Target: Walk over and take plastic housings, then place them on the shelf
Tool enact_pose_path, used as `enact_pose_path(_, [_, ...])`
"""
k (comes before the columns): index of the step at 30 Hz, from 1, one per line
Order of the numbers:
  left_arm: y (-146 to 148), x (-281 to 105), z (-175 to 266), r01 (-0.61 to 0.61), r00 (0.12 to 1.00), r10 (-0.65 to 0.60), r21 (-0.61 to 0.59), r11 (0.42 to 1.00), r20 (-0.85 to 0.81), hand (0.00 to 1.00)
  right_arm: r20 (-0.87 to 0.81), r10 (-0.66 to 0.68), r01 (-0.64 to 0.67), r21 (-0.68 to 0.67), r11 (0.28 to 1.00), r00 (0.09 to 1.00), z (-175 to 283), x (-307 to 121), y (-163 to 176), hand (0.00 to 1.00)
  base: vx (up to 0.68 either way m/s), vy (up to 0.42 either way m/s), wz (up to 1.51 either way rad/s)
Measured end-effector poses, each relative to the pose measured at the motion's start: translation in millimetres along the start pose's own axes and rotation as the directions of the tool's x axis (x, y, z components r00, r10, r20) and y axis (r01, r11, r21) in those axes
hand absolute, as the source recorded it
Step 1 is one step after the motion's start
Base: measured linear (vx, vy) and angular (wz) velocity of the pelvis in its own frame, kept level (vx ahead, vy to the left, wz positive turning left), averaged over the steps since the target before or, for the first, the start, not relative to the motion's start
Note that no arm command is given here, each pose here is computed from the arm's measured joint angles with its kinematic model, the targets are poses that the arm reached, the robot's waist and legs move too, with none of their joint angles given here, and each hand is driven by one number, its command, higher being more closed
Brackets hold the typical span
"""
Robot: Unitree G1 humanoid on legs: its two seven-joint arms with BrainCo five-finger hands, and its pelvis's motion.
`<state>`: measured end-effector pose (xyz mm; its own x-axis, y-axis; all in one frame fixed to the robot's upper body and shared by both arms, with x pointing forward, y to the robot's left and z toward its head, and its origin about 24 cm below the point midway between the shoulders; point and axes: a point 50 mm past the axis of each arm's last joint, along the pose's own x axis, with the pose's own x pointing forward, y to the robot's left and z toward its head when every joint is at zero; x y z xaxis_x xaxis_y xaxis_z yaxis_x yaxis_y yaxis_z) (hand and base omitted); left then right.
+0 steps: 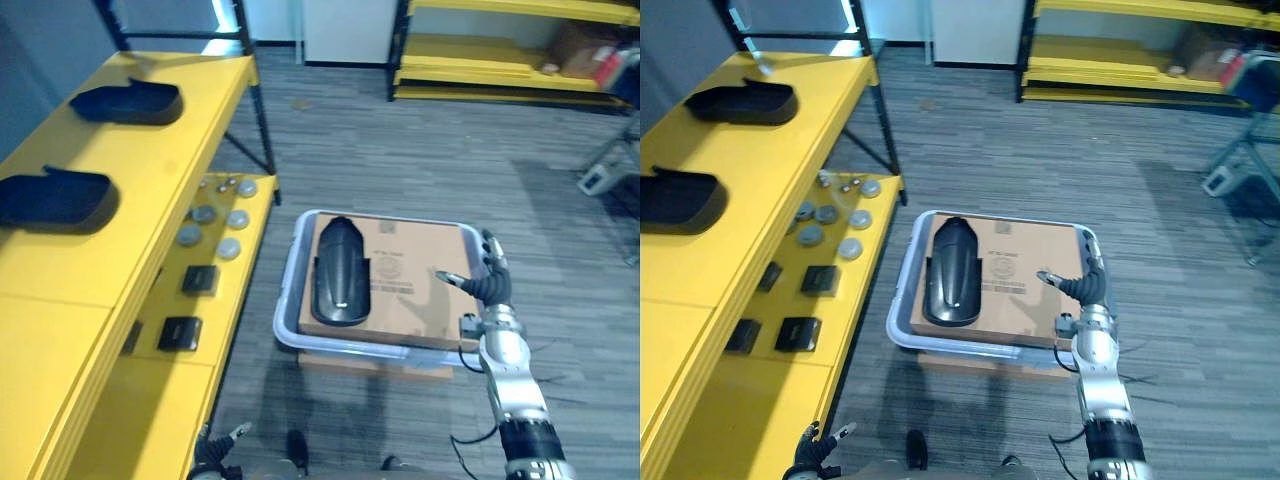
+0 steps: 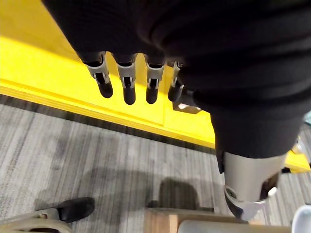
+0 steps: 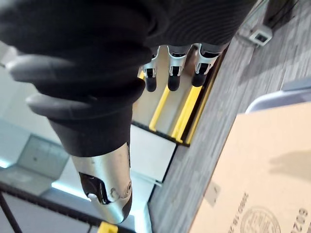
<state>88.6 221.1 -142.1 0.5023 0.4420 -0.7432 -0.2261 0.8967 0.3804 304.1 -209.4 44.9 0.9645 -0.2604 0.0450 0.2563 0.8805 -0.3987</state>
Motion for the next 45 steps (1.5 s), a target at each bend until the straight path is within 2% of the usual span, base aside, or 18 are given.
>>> enact_pose_path(7, [-2, 1, 9, 0.002, 0.999, -0.002, -0.007, 1.000, 0.040, 0.00, -0.124, -0.001, -0.007, -0.068, 0.998, 0.992, 8, 37, 24, 0.00, 0.04, -0.008, 0.27])
enact_pose_path(13, [-5, 4, 27, -0.002, 0.995, 0.002, 0.000, 1.000, 0.097, 0.00, -0.227, -0.033, 0.016, -0.077, 0.997, 0.973, 8, 53, 25, 0.00, 0.03, 0.022, 0.12])
enact_pose_path(16, [-8, 6, 37, 0.000, 0.992, 0.002, -0.011, 1.000, 0.123, 0.00, -0.222, -0.065, 0.040, -0.112, 0.993, 0.973, 14, 56, 23, 0.00, 0.00, 0.022, 0.17])
enact_pose_path(17, [-8, 7, 40, -0.005, 0.991, 0.006, -0.010, 1.000, 0.131, 0.00, -0.226, -0.076, 0.049, -0.124, 0.991, 0.971, 14, 57, 22, 1.00, 0.00, 0.014, 0.09])
enact_pose_path(21, [-8, 8, 45, -0.003, 0.989, 0.003, 0.004, 1.000, 0.146, 0.00, -0.230, -0.094, 0.055, -0.172, 0.984, 0.969, 14, 57, 21, 1.00, -0.01, 0.006, 0.01])
enact_pose_path(28, [-13, 9, 49, 0.012, 0.988, -0.016, 0.022, 1.000, 0.156, 0.00, -0.260, -0.082, 0.036, -0.179, 0.983, 0.962, 7, 56, 21, 1.00, -0.04, 0.014, -0.06])
enact_pose_path(34, [-15, 10, 55, 0.020, 0.985, -0.023, 0.020, 1.000, 0.170, 0.00, -0.278, -0.007, -0.035, -0.147, 0.989, 0.961, 6, 47, 43, 1.00, -0.04, 0.026, -0.17])
enact_pose_path(42, [-32, 6, 67, 0.062, 0.977, -0.060, -0.002, 0.998, 0.204, 0.00, -0.107, -0.093, 0.079, -0.127, 0.989, 0.990, 20, 31, 21, 1.00, -0.02, 0.029, -0.12])
enact_pose_path(45, [-37, -1, 84, 0.083, 0.956, -0.077, -0.008, 0.997, 0.284, 0.00, -0.062, -0.137, 0.129, -0.123, 0.984, 0.989, 19, 19, 10, 1.00, 0.00, 0.009, -0.03])
